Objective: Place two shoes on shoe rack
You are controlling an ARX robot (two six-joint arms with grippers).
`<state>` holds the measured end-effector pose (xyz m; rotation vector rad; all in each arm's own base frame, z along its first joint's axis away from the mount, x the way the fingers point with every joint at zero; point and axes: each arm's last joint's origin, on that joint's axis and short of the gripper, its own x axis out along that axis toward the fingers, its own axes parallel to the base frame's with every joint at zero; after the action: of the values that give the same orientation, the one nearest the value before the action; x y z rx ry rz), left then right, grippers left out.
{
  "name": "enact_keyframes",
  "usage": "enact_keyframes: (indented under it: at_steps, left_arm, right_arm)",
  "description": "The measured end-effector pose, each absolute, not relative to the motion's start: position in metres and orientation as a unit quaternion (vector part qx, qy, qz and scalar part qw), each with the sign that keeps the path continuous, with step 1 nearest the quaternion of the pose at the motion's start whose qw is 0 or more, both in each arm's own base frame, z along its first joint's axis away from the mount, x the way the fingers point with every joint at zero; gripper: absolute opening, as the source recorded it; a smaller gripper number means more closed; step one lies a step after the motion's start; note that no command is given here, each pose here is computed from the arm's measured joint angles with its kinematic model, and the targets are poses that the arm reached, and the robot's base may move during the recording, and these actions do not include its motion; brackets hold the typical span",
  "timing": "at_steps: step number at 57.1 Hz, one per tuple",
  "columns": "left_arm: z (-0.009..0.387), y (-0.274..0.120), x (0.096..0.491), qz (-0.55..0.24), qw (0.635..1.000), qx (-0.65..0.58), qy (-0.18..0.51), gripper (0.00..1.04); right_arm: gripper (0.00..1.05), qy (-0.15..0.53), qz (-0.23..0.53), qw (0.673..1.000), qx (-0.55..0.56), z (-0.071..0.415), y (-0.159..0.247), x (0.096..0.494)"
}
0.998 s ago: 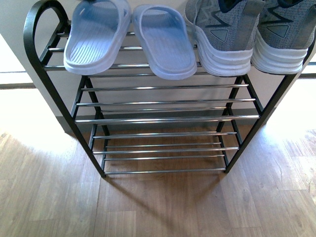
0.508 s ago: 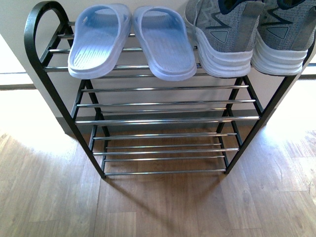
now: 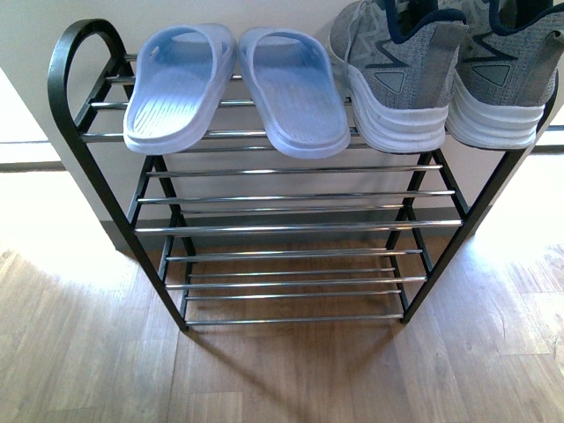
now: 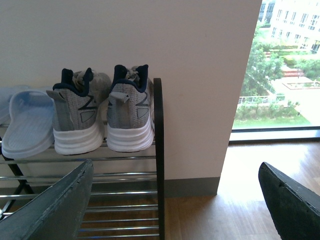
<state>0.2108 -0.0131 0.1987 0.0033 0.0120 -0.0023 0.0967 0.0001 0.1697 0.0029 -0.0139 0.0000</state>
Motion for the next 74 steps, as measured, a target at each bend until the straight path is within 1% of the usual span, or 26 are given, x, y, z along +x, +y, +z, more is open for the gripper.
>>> enact_keyframes:
  at_steps: [3,9,37,41,44,74]
  left_arm:
    - [0.195,-0.008,0.202,-0.010,1.000,0.001,0.003,0.01]
    - [0.189,-0.001,0.189,0.001,1.000,0.001,0.003,0.01]
    - [0.175,0.000,0.149,-0.002,1.000,0.001,0.004,0.01]
    - [0.170,0.000,0.145,-0.002,1.000,0.001,-0.004,0.01]
    - [0.164,0.000,0.141,-0.001,1.000,0.001,0.005,0.01]
    - [0.171,0.000,0.123,-0.002,1.000,0.001,-0.007,0.01]
  right_arm:
    - [0.96,-0.007,0.000,1.000,0.001,0.170,0.000,0.097]
    - [0.96,-0.007,0.000,1.000,0.001,0.170,0.000,0.097]
    - [0.96,-0.007,0.000,1.000,0.001,0.170,0.000,0.097]
    - [0.96,-0.007,0.000,1.000,0.001,0.170,0.000,0.097]
    - [0.96,-0.007,0.000,1.000,0.001,0.170,0.000,0.097]
    - [0.96,-0.007,0.000,1.000,0.001,0.170,0.000,0.097]
